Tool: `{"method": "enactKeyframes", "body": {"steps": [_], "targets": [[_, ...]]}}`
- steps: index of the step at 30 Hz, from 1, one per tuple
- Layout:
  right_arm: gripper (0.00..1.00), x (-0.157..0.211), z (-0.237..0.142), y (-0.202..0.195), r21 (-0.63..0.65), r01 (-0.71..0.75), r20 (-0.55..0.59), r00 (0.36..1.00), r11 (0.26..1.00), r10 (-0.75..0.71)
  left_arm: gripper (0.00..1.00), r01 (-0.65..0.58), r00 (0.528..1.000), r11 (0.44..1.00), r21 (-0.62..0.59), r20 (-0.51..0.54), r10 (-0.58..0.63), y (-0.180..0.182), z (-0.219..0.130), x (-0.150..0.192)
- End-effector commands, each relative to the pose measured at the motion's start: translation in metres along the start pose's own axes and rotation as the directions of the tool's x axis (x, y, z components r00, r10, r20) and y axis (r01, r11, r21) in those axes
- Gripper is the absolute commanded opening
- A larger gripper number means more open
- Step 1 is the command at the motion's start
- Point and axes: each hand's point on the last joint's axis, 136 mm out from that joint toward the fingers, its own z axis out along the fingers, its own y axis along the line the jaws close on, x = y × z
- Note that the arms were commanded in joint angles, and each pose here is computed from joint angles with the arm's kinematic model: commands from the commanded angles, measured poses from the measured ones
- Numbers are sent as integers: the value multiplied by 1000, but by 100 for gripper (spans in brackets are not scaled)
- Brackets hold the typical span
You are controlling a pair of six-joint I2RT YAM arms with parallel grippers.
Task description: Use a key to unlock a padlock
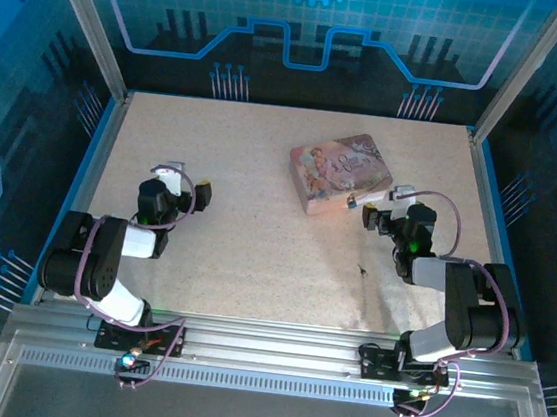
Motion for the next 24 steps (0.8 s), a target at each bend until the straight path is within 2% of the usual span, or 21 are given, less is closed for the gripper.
{"method": "enactKeyframes", "body": {"steps": [1, 13, 19, 24], "targets": [[100, -7, 3, -1, -7, 4, 17, 1000, 1000, -4, 99, -22, 1000, 1000, 21, 4, 22, -4, 3, -4], [100, -7, 3, -1, -15, -2, 20, 1000, 1000, 2, 99, -19, 1000, 1000, 14, 7, 19, -2, 3, -4], [100, -15, -6, 5, -38, 19, 49, 999, 999, -17, 99, -30, 994, 999, 15, 101, 28, -4, -16, -13], [100, -32, -22, 6, -45, 15, 50, 999, 999, -13, 99, -35, 992, 999, 3, 122, 34, -7, -32, -30]]}}
